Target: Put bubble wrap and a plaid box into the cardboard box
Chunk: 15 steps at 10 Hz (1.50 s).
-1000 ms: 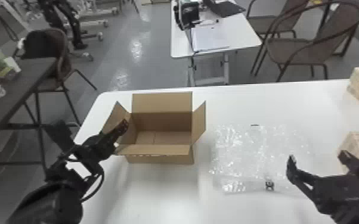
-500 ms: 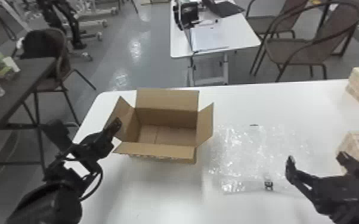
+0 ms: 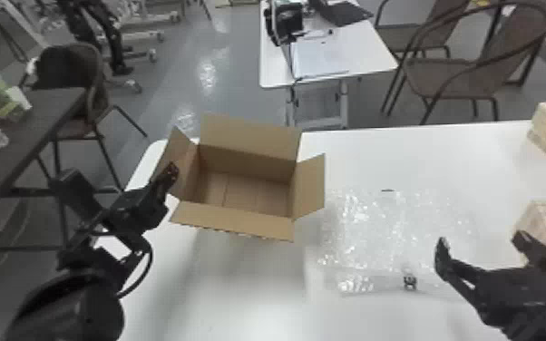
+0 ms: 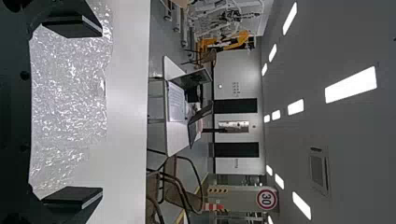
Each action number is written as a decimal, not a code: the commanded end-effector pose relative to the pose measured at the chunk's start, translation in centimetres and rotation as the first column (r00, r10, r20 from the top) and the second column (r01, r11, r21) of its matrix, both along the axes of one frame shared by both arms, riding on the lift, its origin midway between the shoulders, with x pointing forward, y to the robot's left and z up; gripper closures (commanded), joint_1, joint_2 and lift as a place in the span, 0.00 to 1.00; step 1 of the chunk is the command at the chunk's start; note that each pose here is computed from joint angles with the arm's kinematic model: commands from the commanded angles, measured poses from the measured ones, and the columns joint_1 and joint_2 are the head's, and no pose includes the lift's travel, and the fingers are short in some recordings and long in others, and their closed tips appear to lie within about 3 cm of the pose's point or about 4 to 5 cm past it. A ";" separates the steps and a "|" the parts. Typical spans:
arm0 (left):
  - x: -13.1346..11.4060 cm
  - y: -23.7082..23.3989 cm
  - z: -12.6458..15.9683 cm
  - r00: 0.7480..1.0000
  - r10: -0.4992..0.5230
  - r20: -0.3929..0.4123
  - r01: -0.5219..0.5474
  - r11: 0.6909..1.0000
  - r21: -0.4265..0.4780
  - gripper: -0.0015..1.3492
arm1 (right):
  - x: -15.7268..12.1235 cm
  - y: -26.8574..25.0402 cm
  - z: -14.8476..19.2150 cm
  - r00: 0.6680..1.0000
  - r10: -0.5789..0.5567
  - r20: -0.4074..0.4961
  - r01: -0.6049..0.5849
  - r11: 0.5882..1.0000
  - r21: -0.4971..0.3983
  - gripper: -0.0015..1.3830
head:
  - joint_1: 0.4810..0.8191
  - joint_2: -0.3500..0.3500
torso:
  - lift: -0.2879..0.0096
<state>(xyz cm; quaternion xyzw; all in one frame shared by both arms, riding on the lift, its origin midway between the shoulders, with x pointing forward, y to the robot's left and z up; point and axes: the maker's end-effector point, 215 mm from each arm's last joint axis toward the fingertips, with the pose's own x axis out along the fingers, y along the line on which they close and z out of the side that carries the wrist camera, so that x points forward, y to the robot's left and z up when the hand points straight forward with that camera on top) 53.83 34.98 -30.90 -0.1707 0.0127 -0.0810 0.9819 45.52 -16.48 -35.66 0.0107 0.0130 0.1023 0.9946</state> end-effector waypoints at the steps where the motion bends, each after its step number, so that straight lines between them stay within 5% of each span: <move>1: -0.7 -0.1 1.4 1.000 0.003 0.016 -0.004 0.999 0.049 0.91 | 0.0 0.0 0.1 1.000 0.000 0.001 0.000 1.000 0.000 0.07 | 0.63 0.79 | 0.60; 5: -1.5 -0.2 6.7 0.996 0.016 0.088 -0.039 0.966 0.257 0.91 | 0.1 0.0 0.1 1.000 0.000 0.004 0.000 1.000 -0.004 0.07 | 0.63 0.80 | 0.60; 8: -1.6 -1.1 6.8 0.996 0.006 0.085 -0.030 0.960 0.278 0.91 | 0.5 0.0 0.6 1.000 -0.001 0.010 0.001 1.000 -0.005 0.07 | 0.63 0.79 | 0.60; 11: -1.5 -1.2 6.7 0.996 0.006 0.084 -0.029 0.960 0.277 0.91 | 3.1 -0.8 -0.3 0.983 -0.007 -0.183 0.000 0.999 -0.038 0.07 | 0.63 0.77 | 0.60; 15: -1.0 -1.9 7.0 0.996 0.000 0.085 -0.025 0.956 0.294 0.91 | 7.3 0.6 0.2 0.898 0.068 -0.435 -0.111 0.991 -0.073 0.07 | 0.63 0.76 | 0.60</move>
